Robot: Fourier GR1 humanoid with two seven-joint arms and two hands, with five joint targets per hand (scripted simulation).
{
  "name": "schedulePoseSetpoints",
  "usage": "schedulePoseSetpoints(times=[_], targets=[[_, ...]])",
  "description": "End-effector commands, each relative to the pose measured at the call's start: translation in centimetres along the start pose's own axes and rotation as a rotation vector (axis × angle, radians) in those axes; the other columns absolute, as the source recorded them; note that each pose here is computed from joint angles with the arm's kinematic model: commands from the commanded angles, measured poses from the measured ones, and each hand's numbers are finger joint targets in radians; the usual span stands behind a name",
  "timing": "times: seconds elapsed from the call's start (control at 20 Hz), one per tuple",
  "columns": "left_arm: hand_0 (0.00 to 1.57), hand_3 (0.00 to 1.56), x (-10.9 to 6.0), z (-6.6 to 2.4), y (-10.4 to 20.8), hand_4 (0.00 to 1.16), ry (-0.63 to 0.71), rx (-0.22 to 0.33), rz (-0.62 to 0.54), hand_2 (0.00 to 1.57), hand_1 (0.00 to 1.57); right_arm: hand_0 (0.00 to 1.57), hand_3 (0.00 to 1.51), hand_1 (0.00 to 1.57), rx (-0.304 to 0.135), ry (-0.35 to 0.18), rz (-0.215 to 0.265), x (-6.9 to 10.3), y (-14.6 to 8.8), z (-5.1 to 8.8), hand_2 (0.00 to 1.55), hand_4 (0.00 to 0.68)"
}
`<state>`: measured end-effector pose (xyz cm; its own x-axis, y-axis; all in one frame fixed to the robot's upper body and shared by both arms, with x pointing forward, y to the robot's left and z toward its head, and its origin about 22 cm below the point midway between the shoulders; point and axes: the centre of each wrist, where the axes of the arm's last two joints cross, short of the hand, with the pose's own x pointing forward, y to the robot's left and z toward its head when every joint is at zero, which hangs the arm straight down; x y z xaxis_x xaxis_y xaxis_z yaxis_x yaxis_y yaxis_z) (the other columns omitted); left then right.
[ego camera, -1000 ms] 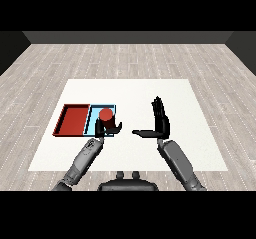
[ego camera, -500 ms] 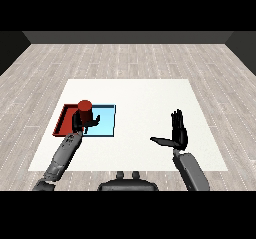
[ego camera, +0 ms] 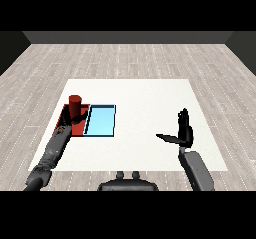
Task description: Pick the red can and put it in the red box
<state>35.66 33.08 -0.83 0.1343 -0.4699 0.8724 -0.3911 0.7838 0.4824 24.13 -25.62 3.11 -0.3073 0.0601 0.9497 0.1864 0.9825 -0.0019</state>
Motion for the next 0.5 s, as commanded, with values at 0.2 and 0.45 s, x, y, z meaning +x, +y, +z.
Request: schedulePoseSetpoints(times=[0.2,0.45], targets=[[1.57,1.46,-2.6,-1.14,-0.6,1.03,0.175,0.017,-0.111,1.53,1.57,0.00,0.00,0.00,-0.005,0.049,-0.027,-2.6,0.8,-0.6,0.00,0.000],[0.65,0.00,-4.9,-0.04,-0.2,0.64,0.395,0.002,-0.236,0.70,0.65,0.00,0.00,0.00,-0.027,0.042,-0.023,-3.9,-0.5,-1.4,0.00,0.000]])
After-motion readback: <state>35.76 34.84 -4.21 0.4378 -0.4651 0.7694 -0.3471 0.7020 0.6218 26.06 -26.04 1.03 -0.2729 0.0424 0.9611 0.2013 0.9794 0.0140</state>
